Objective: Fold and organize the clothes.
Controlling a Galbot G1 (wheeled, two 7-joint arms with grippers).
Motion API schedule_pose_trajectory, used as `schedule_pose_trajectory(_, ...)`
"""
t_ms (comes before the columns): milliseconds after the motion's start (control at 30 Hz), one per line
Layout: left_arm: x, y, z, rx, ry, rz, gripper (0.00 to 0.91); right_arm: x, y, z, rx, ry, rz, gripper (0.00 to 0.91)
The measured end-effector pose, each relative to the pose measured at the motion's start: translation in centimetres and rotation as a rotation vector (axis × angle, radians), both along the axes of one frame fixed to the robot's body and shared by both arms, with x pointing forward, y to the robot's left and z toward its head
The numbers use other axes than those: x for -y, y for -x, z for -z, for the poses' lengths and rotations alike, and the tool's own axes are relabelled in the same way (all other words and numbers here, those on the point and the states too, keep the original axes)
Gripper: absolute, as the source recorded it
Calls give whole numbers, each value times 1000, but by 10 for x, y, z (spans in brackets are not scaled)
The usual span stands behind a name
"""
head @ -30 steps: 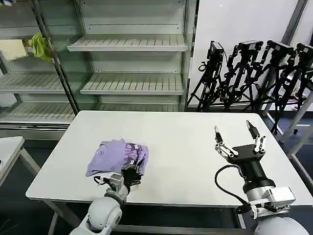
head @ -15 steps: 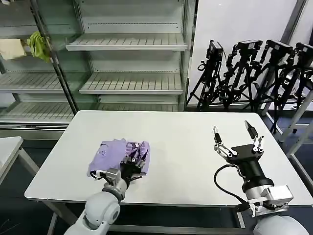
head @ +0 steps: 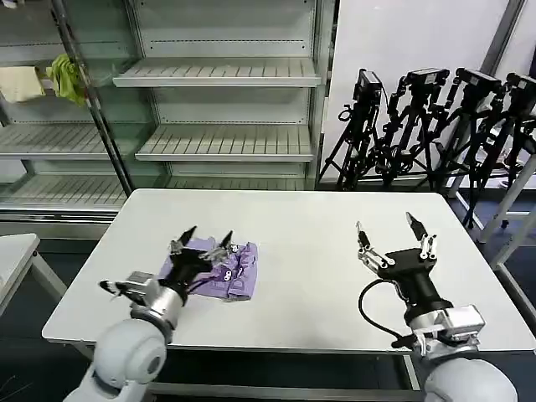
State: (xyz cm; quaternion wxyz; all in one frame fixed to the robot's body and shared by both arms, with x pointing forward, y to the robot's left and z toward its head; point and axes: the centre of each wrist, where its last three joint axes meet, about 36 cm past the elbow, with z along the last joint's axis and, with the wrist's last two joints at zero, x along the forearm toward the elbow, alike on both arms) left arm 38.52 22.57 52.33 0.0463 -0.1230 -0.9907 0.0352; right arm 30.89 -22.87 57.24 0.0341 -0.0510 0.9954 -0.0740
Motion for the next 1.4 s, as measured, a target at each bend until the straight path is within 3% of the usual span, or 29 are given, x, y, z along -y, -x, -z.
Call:
schedule_pose_trajectory(333, -28, 24, -24, 55, 18, -121, 907, -37, -36, 36, -168, -167, -85, 907)
schedule_pose_trajectory(567, -39, 38, -29, 69, 27, -184, 907, -87, -64, 67, -279, -243, -170, 907)
schedule_pose_trajectory(1000, -46, 53, -28, 67, 24, -237, 907, -178, -90, 104, -418, -317, -276, 907)
schedule_pose_trajectory(1400, -53, 60, -28, 73, 12, -258, 907, -210, -94, 116, -463, -340, -291, 907)
